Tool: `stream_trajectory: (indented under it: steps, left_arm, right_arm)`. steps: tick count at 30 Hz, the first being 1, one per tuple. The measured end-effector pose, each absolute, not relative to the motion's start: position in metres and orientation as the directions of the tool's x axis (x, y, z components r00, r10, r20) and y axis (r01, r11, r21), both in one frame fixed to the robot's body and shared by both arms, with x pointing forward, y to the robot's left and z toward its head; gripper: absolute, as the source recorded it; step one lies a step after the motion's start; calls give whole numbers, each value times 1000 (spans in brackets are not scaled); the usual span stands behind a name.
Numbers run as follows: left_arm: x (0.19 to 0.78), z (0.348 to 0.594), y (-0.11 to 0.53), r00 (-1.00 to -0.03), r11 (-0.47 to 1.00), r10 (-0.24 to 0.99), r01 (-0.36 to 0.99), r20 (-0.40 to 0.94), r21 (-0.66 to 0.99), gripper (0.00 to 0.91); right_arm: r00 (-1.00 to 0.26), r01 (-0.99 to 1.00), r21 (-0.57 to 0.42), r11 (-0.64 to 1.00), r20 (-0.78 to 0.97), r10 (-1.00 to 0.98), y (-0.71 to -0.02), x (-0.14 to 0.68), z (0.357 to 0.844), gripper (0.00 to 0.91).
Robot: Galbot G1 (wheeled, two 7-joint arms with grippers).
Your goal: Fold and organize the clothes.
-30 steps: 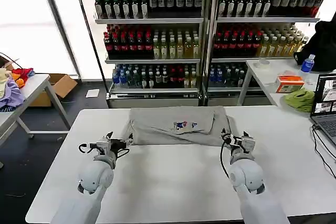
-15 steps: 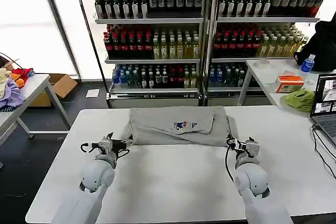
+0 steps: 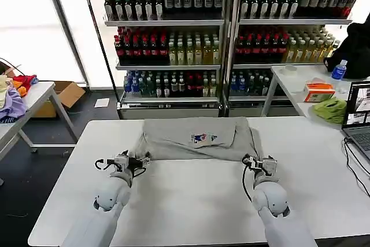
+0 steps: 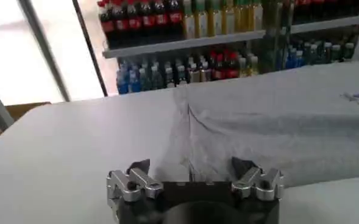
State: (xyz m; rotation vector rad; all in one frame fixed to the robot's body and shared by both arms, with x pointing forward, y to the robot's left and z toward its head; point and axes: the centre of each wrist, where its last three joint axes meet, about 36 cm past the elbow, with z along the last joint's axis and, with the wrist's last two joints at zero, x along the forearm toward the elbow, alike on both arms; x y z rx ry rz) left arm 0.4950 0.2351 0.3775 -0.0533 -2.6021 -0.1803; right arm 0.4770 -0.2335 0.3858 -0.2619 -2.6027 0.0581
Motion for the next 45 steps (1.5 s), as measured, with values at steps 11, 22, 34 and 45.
stream_trajectory:
  steps: [11,22,34,45]
  left_arm:
    - [489,368,236,-848,990,1,76,530,120,10]
    - [477,363,242,-841,991,-9,66,541,119,10]
    - [438,377,244,-857,986,-18,70,514,150,10]
    - [369,409,238,-880,981,14,103,475,163,10]
  right_arm:
    - [-835,163,-92,982,518,187,-231,472,374,0]
    - [-833,164,-83,983,523,183,-242,460,371,0]
    - [-850,179,-61,982,494,185,-256,420,404,0]
    - [-875,187,-33,982,448,181,-253,354,440,0]
